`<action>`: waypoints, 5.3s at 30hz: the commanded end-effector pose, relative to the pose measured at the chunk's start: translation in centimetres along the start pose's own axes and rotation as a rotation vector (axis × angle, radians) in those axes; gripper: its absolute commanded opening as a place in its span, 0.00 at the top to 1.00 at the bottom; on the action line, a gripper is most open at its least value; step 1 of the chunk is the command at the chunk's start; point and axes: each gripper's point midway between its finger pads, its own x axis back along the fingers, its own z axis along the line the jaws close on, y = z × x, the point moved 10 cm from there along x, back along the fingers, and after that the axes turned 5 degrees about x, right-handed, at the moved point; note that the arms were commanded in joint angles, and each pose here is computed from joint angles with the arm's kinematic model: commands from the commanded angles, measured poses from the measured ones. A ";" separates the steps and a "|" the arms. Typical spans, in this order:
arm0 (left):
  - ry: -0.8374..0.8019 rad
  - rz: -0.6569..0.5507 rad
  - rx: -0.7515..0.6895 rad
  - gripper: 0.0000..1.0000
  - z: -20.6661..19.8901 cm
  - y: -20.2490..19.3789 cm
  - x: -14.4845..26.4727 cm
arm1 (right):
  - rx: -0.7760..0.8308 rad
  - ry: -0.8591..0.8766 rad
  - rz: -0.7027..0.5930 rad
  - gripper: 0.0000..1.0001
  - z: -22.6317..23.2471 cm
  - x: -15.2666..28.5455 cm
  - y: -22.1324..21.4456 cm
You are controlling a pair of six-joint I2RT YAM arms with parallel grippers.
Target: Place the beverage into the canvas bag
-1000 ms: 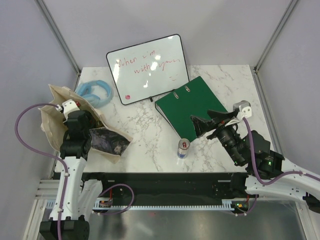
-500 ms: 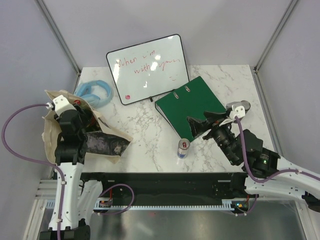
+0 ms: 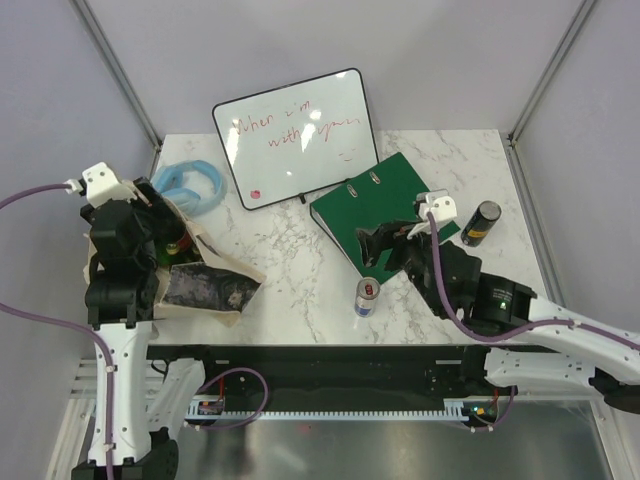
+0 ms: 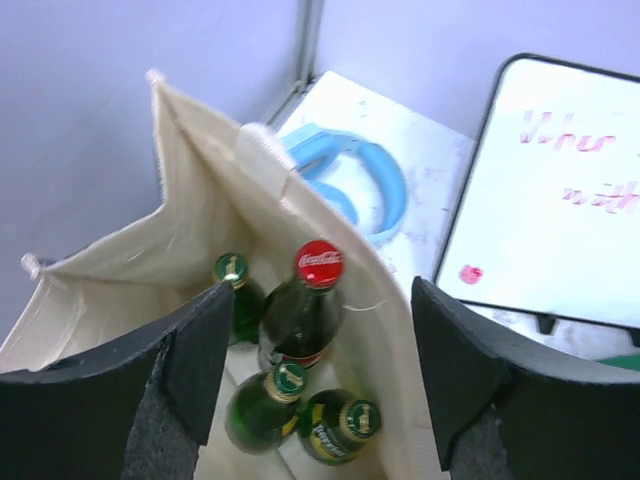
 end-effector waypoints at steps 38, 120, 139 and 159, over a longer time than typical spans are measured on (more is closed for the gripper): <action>-1.376 0.616 -0.621 0.00 -19.8 -16.9 14.7 | -0.255 -0.915 0.300 0.13 -22.9 -4.6 -1.7; -0.184 0.035 -0.419 0.98 -6.6 11.4 4.0 | -0.279 -0.244 0.294 0.15 -15.8 -6.7 -2.7; 0.045 0.006 -0.218 0.98 -3.4 9.8 -0.6 | -0.266 -0.228 0.289 0.15 -15.4 -6.0 -3.3; 0.155 -0.051 -0.151 0.98 -0.3 4.8 -7.9 | -0.248 -0.223 0.294 0.15 -15.6 -6.2 -3.5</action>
